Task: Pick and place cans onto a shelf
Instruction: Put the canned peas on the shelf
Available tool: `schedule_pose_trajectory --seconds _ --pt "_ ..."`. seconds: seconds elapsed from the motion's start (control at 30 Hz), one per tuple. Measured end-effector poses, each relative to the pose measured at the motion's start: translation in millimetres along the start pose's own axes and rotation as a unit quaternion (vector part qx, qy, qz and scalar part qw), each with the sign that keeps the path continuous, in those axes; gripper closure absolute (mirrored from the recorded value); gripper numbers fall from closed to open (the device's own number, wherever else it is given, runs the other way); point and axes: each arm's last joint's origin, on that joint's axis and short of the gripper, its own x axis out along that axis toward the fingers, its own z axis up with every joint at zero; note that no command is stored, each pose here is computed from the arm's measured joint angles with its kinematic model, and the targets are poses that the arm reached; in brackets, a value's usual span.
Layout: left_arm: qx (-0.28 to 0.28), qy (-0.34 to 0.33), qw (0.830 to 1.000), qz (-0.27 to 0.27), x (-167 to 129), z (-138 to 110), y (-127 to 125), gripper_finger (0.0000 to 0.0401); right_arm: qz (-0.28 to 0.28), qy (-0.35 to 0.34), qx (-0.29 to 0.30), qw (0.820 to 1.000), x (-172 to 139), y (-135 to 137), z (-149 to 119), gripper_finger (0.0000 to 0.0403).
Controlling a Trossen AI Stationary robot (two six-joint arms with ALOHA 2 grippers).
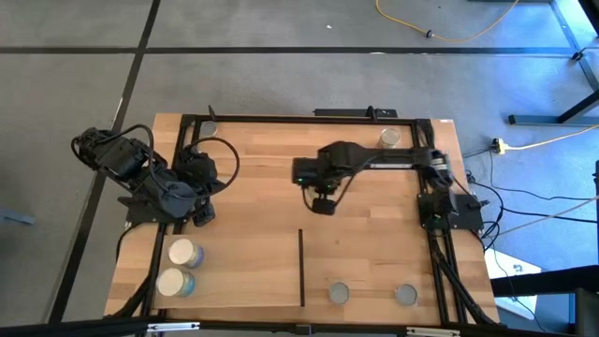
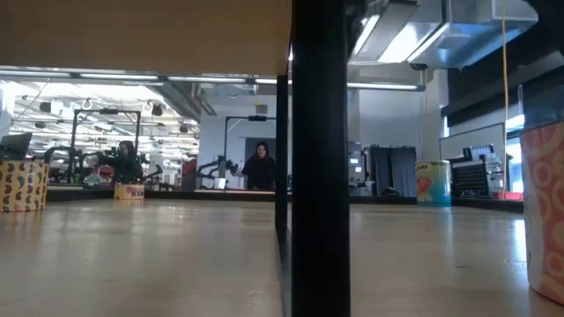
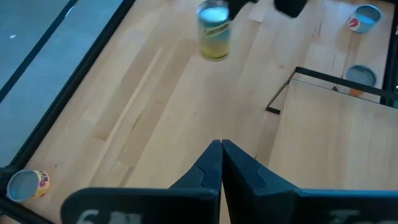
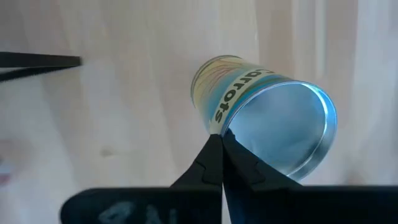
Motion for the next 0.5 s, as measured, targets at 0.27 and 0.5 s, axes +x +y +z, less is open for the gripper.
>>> schedule_pose_trajectory --seconds 0.27,0.5 --pt "0.000 0.001 1.000 -0.001 0.0 0.0 0.0 0.0401 -0.020 -0.028 -0.172 0.984 34.7 8.0 37.2 0.0403" --pt "0.000 0.001 1.000 -0.001 0.0 0.0 0.0 0.0401 -0.018 -0.006 -0.221 0.975 62.7 12.9 45.7 0.0403"
